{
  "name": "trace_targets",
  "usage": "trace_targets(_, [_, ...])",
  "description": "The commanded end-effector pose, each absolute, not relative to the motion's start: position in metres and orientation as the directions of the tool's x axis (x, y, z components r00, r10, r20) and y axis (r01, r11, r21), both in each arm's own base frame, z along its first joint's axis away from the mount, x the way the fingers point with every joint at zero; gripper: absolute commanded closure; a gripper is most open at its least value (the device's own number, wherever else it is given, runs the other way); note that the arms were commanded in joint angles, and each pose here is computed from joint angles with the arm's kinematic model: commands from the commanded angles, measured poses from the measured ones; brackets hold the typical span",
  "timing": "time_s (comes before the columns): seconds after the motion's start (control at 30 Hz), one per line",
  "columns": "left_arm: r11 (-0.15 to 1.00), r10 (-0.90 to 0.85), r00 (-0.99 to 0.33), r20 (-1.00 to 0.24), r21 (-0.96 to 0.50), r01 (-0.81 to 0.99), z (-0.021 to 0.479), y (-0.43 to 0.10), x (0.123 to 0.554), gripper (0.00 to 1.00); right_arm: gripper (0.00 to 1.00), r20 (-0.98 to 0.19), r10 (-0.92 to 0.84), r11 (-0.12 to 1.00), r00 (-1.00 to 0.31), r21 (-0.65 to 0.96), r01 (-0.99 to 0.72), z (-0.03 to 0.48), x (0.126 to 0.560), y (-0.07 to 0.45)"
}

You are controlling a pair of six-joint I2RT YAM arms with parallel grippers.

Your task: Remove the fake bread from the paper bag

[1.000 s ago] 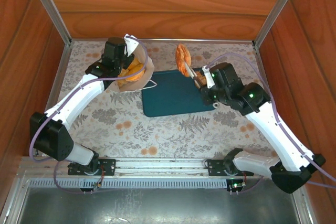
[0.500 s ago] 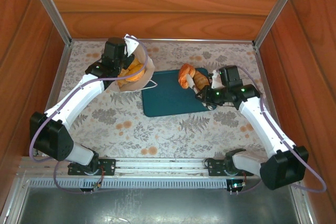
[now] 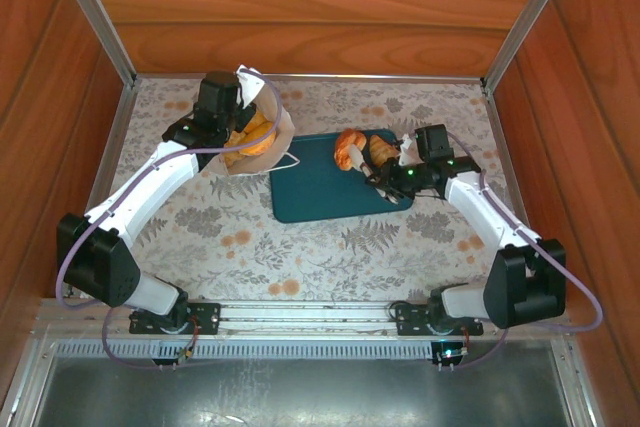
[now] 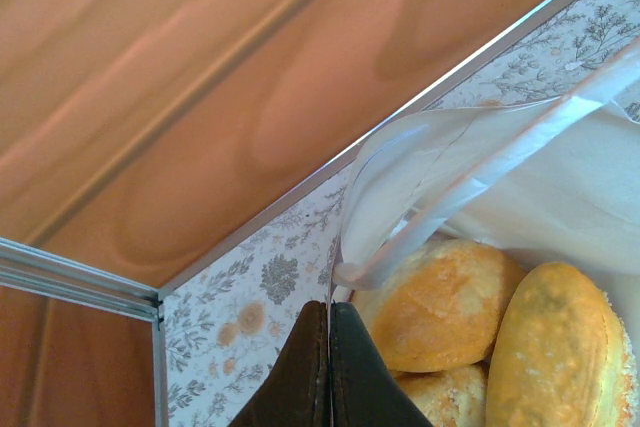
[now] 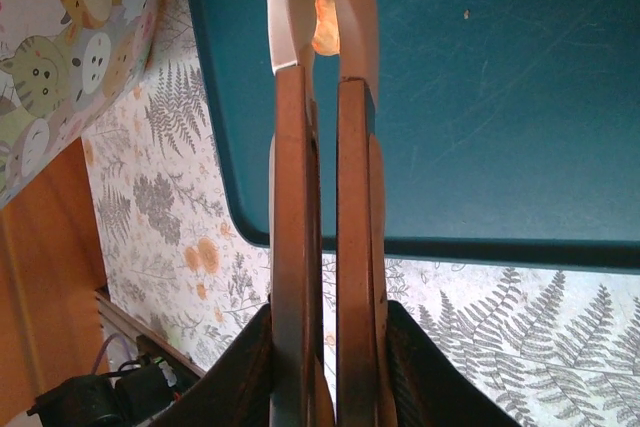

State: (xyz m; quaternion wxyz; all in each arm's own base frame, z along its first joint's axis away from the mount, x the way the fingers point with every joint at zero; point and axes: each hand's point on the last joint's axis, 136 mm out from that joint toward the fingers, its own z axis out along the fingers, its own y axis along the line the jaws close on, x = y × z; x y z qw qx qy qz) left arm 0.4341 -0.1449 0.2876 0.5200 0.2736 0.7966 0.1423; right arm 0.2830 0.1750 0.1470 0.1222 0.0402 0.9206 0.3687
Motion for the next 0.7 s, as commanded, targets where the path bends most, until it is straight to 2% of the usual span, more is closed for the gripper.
trace_targets(0.0, [0.830,0.555,-0.287,-0.781,0.495,0.259,0.302,-0.143,0.437,1.00,0.74,-0.196,0.156,0.670,-0.968,0.742,-0.042,0.154,0.291,0.182])
trace_targets(0.23, [0.827,0.559,-0.289,-0.777,0.500,0.256,0.301,-0.142,0.438,1.00,0.70,-0.137,0.171,0.677,-0.976,0.736,0.015,0.137,0.293,0.177])
trace_targets(0.5, [0.827,0.560,-0.292,-0.775,0.501,0.257,0.300,-0.142,0.439,1.00,0.59,-0.114,0.189,0.708,-0.975,0.704,0.055,0.127,0.291,0.167])
trace_targets(0.67, [0.827,0.559,-0.291,-0.776,0.499,0.259,0.300,-0.143,0.439,1.00,0.59,-0.110,0.219,0.720,-0.969,0.689,0.084,0.122,0.290,0.159])
